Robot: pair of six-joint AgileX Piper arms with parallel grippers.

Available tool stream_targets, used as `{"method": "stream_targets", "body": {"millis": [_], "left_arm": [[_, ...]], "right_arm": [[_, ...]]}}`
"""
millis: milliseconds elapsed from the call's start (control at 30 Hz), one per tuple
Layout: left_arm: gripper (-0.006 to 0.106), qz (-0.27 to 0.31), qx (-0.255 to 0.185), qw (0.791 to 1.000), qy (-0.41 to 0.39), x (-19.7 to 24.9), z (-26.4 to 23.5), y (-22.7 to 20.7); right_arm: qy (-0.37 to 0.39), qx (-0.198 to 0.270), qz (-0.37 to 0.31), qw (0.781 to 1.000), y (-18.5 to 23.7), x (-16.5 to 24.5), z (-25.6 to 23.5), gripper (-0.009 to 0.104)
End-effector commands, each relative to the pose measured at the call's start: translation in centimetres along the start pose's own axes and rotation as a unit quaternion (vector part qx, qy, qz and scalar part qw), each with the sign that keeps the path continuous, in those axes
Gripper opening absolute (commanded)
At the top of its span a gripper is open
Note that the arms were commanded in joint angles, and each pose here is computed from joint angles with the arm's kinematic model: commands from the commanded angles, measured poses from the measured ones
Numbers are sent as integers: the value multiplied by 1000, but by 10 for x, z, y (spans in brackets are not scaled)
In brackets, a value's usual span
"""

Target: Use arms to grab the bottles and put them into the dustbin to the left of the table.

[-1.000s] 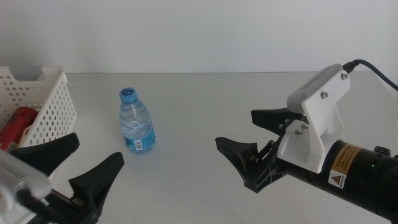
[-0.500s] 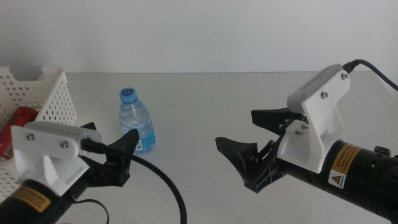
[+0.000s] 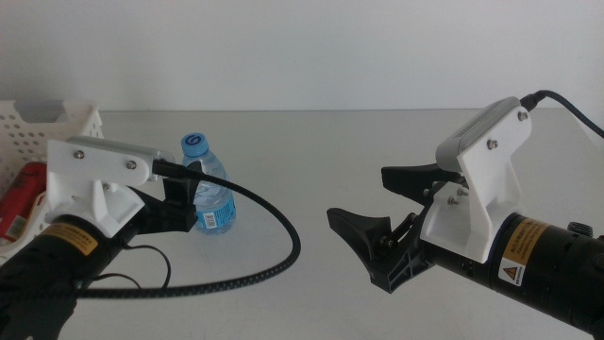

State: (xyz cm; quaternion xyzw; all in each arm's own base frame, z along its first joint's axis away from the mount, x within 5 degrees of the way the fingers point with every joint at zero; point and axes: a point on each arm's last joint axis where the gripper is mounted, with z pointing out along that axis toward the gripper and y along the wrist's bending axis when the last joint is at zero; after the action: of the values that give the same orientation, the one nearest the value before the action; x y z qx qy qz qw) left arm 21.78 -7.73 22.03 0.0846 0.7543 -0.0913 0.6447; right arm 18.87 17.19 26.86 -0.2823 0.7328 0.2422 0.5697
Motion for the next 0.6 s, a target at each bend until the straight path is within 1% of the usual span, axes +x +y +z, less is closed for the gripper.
{"method": "stream_targets", "body": {"millis": [0,167,267,333,433,567], "left_arm": [[92,-3,13,999,-53,-18,11,3],[92,-4,56,998,-26,-7,35,11],[92,6,87,996,-30,-2,49,13],[92,-1,99,995,-33,2,58,14],[92,-15,101,995,-20,13,74,15],[92,-20,103,994,-10,25,91,15]], "right_arm": [[-60,-4,-9,998,1,-20,-5,71],[-60,-4,-9,998,1,-20,-5,71],[-60,-4,-9,998,1,-20,-5,71],[-60,-4,-9,998,1,-20,-5,71],[-60,-4,-9,998,1,-20,-5,71],[-60,-4,-9,998,1,-20,-5,71]]}}
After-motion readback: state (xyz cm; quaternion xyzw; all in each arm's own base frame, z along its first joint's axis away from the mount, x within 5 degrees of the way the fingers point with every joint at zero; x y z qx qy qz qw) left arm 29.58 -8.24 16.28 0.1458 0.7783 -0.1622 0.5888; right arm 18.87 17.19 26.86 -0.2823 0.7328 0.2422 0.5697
